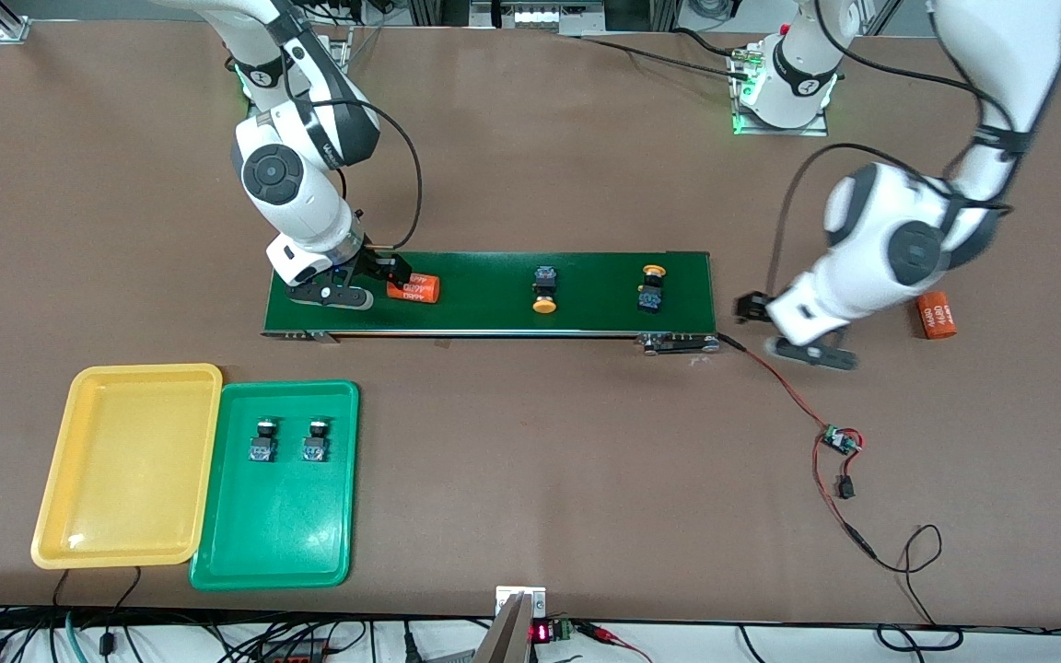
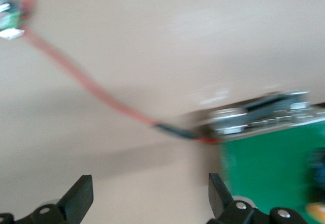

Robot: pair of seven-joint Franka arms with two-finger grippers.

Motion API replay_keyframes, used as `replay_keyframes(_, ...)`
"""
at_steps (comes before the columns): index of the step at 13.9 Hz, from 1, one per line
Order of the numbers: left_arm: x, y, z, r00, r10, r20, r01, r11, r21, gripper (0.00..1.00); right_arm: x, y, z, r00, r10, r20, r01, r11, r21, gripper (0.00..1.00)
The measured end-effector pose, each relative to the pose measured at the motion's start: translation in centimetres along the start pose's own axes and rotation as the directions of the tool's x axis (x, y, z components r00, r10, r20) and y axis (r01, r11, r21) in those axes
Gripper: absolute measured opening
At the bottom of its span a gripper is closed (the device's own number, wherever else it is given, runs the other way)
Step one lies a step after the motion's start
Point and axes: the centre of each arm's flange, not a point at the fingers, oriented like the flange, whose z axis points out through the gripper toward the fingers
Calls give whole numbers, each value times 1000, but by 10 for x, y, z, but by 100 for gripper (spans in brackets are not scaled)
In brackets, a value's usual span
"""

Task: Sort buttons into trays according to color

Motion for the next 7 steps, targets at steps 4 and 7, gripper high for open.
replay_keyframes(4,-24,-133,7,988,-144,54,144,990,2,100,0,0,0,995,-104,-4,104,995,-7,100)
replay_keyframes(7,-50,-210,16,980,-184,76,180,982,51,100,0,0,0,990,-139,-5,139,990,-9,100)
